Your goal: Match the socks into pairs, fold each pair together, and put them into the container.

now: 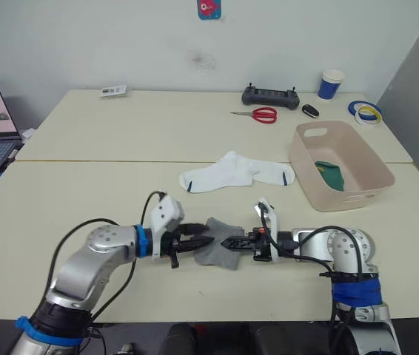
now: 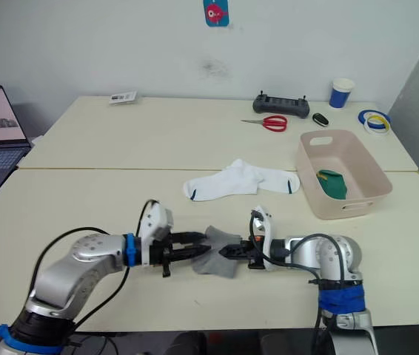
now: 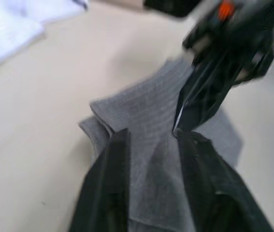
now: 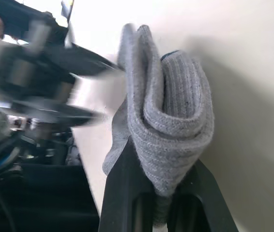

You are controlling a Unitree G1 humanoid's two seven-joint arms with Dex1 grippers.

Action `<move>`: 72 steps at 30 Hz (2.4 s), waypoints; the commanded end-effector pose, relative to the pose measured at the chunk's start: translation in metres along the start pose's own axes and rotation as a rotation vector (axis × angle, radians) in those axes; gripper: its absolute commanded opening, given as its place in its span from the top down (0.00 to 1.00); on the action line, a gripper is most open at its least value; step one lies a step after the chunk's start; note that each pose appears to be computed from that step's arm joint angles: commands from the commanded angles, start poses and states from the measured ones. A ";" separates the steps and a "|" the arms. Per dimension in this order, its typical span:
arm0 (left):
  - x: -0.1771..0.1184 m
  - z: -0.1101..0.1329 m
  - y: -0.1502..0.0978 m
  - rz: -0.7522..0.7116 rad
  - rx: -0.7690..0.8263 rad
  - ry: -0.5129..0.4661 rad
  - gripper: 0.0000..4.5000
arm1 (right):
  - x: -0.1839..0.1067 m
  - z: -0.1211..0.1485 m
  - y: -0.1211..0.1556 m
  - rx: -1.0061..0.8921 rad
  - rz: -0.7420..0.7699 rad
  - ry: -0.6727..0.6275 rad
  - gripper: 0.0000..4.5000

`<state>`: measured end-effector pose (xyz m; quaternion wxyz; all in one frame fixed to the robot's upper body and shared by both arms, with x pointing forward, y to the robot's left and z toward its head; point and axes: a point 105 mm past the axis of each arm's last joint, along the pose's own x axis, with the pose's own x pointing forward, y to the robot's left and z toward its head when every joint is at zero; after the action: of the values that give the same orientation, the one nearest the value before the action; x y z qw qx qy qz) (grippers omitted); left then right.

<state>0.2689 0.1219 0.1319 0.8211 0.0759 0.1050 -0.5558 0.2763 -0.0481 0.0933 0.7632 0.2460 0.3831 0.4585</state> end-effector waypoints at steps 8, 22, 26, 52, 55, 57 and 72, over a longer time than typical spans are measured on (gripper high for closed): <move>-0.011 0.065 -0.017 -0.089 0.182 -0.044 0.01 | -0.048 0.046 0.047 -0.327 0.049 -0.210 1.00; 0.040 0.146 0.001 -0.049 0.361 -0.292 0.01 | -0.215 0.191 0.030 -0.851 -0.692 -0.635 1.00; 0.058 0.171 0.002 -0.012 0.351 -0.366 0.01 | -0.227 0.187 -0.015 -1.265 -1.017 -0.272 1.00; 0.068 0.158 -0.007 -0.075 0.373 -0.283 0.00 | -0.204 0.153 -0.050 -1.541 -0.698 0.470 0.00; 0.067 0.156 -0.004 -0.072 0.375 -0.274 0.00 | -0.210 0.160 -0.041 -1.530 -0.698 0.466 0.00; 0.065 0.154 0.000 -0.062 0.377 -0.266 0.00 | -0.218 0.166 -0.036 -1.521 -0.720 0.480 0.00; 0.019 0.106 0.043 0.143 0.342 -0.109 0.00 | -0.202 0.191 0.028 -1.419 -0.568 0.042 0.00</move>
<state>0.3273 0.0877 0.2200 0.8343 0.1733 -0.0166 -0.5230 0.3638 -0.2302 0.2880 0.8059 -0.4430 0.0927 0.3816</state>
